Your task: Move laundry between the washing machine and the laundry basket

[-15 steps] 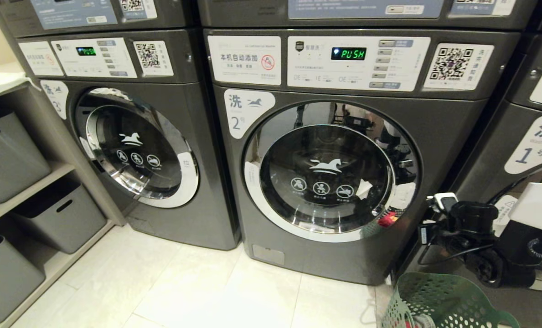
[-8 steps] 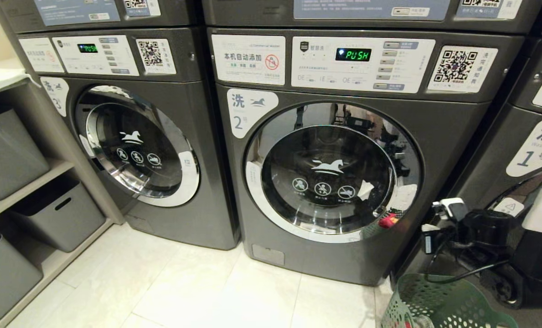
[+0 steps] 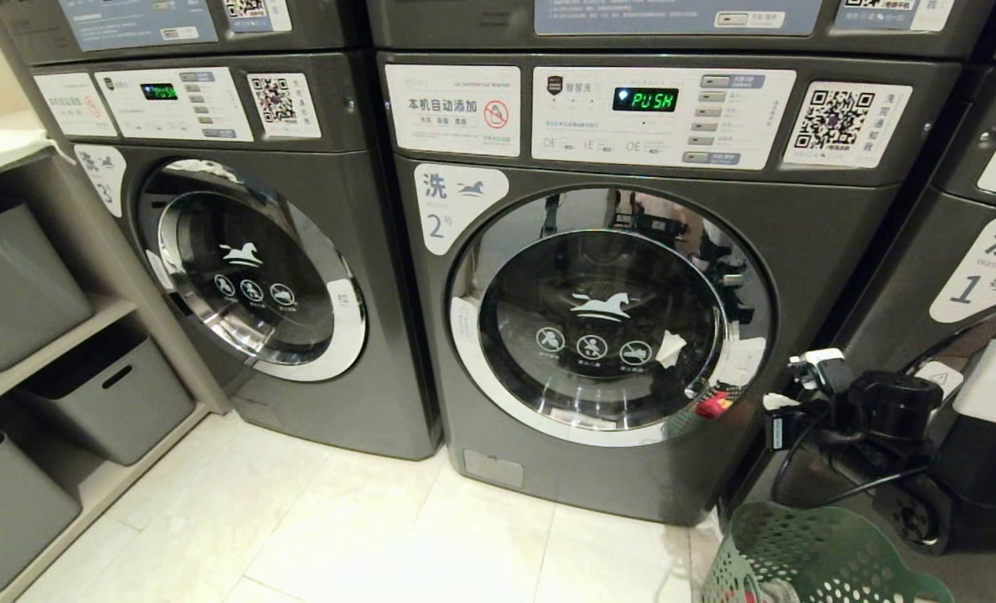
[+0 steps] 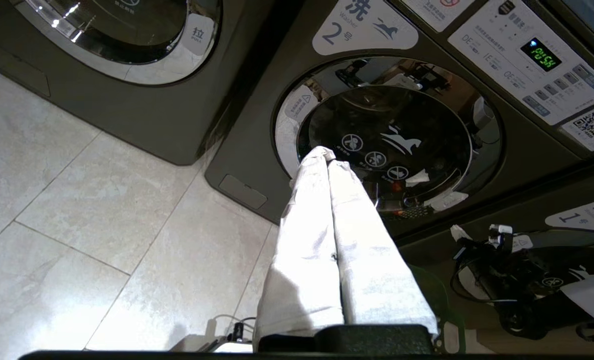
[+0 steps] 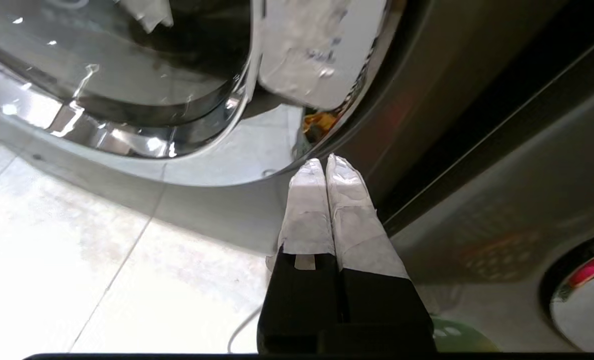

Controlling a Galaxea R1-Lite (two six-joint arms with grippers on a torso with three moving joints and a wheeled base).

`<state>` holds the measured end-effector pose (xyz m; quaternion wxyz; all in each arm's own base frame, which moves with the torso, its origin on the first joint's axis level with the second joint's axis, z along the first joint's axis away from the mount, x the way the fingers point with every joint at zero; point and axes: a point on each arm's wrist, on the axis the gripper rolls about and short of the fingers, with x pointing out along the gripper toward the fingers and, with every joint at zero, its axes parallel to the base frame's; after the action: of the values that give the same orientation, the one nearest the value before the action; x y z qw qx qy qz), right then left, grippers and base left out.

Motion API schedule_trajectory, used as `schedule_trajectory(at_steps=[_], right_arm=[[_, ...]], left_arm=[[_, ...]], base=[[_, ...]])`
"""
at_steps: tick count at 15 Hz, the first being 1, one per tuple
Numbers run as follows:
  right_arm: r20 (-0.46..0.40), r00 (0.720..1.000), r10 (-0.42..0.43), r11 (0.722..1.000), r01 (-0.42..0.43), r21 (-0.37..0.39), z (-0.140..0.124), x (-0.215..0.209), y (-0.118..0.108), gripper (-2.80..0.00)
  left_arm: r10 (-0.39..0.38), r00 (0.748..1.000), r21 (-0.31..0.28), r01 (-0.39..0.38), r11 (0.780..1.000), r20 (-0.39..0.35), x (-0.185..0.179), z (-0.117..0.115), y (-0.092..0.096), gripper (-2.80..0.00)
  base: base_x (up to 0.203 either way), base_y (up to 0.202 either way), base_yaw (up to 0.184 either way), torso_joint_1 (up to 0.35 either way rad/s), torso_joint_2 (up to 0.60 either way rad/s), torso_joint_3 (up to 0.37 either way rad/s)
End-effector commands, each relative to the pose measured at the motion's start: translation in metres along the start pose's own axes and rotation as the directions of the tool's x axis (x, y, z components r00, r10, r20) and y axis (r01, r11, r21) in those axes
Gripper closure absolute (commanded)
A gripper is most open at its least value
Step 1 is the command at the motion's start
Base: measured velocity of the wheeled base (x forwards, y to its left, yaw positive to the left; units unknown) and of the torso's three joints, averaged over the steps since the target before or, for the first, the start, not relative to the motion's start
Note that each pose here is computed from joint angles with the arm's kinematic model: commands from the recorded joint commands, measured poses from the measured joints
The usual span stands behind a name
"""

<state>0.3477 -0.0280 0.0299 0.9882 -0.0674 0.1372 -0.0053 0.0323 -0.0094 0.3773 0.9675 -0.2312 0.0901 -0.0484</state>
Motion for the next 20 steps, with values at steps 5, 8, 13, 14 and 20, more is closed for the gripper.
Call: schedule_trajectory(at_steps=[5,8,13,14,20], right_arm=[[-0.009,1.0,-0.001,1.0,0.001,-0.016,-0.003,0.002,0.0,0.0],[0.019,0.999,0.027,0.999,-0.027,-0.018,0.002,0.008,0.004,0.0],[0.085,0.996,0.041,0.999,-0.039,-0.027,0.007,0.036,0.008,0.0],[0.099,0.994,0.038,0.999,-0.035,-0.029,0.007,0.043,0.008,0.0],[0.15,0.988,0.028,0.999,-0.023,-0.032,0.007,0.072,0.007,0.0]], left_arm=[[0.01,1.0,0.005,-0.01,1.0,-0.017,0.006,-0.003,-0.001,0.0],[0.016,0.999,0.009,-0.016,1.0,-0.028,0.007,-0.007,0.0,0.0],[0.02,0.999,0.01,-0.02,1.0,-0.033,0.009,-0.008,0.001,0.0],[0.022,0.999,0.013,-0.021,1.0,-0.038,0.011,-0.009,0.0,0.0],[0.031,0.998,0.022,-0.029,0.999,-0.058,0.021,-0.01,-0.005,0.0]], base=[[0.0,0.0,0.0,0.0,0.0,0.0],[0.0,0.0,0.0,0.0,0.0,0.0],[0.0,0.0,0.0,0.0,0.0,0.0],[0.0,0.0,0.0,0.0,0.0,0.0],[0.0,0.0,0.0,0.0,0.0,0.0]])
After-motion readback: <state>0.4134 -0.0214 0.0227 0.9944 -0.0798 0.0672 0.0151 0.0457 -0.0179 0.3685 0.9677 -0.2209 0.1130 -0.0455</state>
